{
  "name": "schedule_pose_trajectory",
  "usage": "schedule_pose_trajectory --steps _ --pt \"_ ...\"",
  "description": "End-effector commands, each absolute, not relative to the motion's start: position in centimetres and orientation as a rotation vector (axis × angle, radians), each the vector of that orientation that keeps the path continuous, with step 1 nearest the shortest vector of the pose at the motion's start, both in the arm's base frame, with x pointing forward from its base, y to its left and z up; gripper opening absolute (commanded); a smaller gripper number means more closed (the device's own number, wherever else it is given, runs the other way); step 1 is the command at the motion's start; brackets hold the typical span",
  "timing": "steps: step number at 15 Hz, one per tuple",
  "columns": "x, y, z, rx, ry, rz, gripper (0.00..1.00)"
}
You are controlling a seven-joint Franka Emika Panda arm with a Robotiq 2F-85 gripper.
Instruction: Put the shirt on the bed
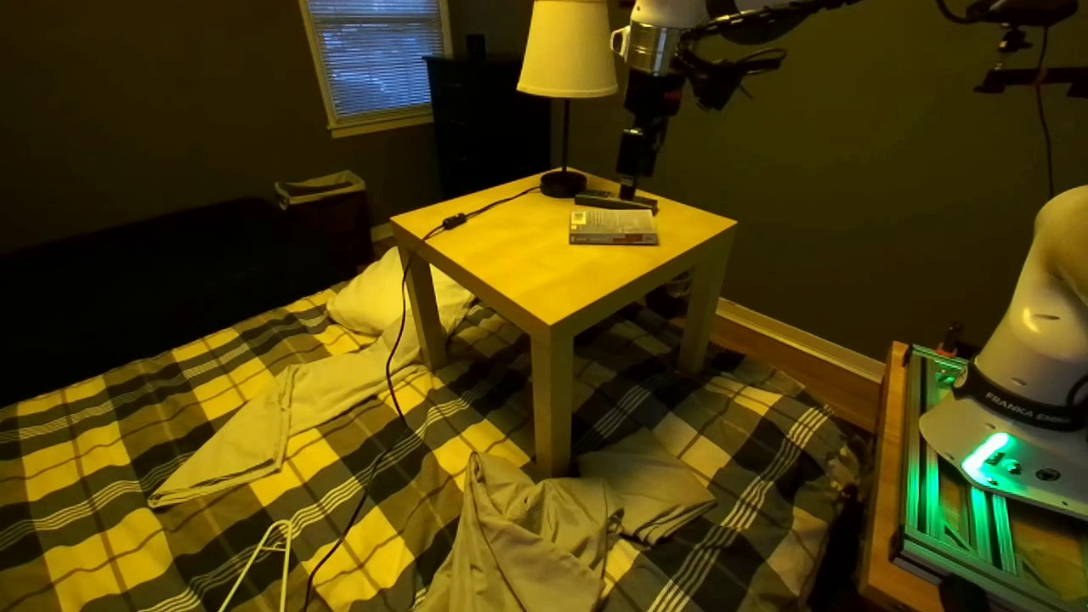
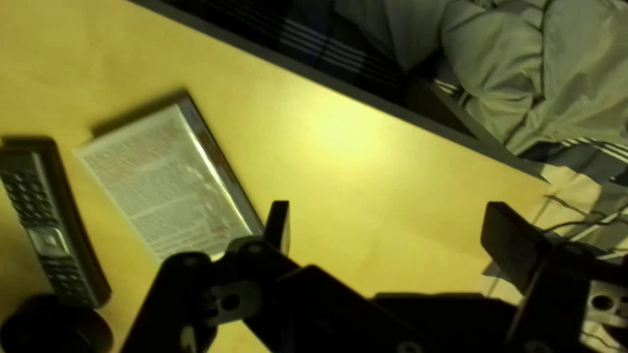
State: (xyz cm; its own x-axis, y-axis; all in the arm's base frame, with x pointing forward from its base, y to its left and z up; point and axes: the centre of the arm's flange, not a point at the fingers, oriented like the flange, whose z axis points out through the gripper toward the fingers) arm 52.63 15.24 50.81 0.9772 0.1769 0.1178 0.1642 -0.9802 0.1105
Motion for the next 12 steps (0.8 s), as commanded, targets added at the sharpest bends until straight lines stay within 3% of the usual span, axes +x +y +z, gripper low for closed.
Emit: schedule_pose_trajectory --steps 1,5,12 --pt "48.6 11.9 51.7 2.970 0.084 -0.044 1.00" --pt "45.5 9.1 52.6 2.987 -0.085 -0.271 1.00" --pt "45.7 7.9 53.4 3.004 -0.139 -0.248 1.00"
